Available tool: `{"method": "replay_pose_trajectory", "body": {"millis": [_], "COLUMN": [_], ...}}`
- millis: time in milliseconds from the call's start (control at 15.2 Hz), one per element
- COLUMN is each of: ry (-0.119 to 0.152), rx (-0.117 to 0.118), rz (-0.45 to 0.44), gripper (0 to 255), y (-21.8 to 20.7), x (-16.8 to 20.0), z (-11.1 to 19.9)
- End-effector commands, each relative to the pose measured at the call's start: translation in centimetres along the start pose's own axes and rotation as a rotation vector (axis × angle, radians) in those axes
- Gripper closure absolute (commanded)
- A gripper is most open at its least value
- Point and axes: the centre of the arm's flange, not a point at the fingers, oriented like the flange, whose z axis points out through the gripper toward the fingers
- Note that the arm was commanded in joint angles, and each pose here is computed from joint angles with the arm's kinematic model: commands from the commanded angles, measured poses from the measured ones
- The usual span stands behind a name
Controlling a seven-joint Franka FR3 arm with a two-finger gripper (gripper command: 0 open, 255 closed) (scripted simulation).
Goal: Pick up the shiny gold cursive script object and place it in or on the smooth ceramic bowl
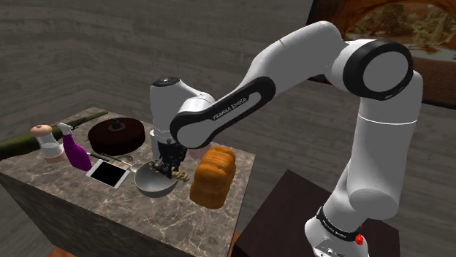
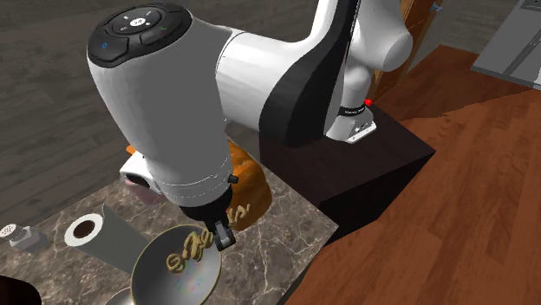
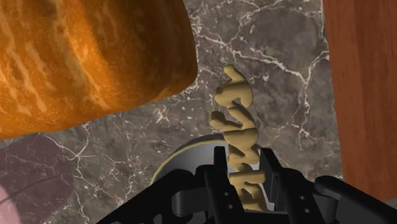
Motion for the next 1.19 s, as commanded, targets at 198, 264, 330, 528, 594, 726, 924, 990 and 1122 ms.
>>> {"method": "replay_pose_trajectory", "body": {"millis": [198,264,330,528,594,726,924,990,1122], "ry": [0.000,0.000,0.000,0.000,0.000,0.000,0.000,0.000,0.000], "rx": [-0.001,-0.001,-0.001,-0.001,-0.001,-0.001,-0.001,-0.001,-0.001], "rz": [0.000,0.000,0.000,0.000,0.000,0.000,0.000,0.000,0.000], "gripper": [255,255,255,255,255,255,255,255,255], "y": [1.0,1.2,1.4,1.3,1.3,1.3,1.3,1.3,1.2], "x": [6.6,7.9,8.9,8.9,8.9,8.9,8.8,8.8,8.8], "z": [-0.2,-0.2,-0.2,1.4,2.0,3.0,4.6,5.1,6.2]}}
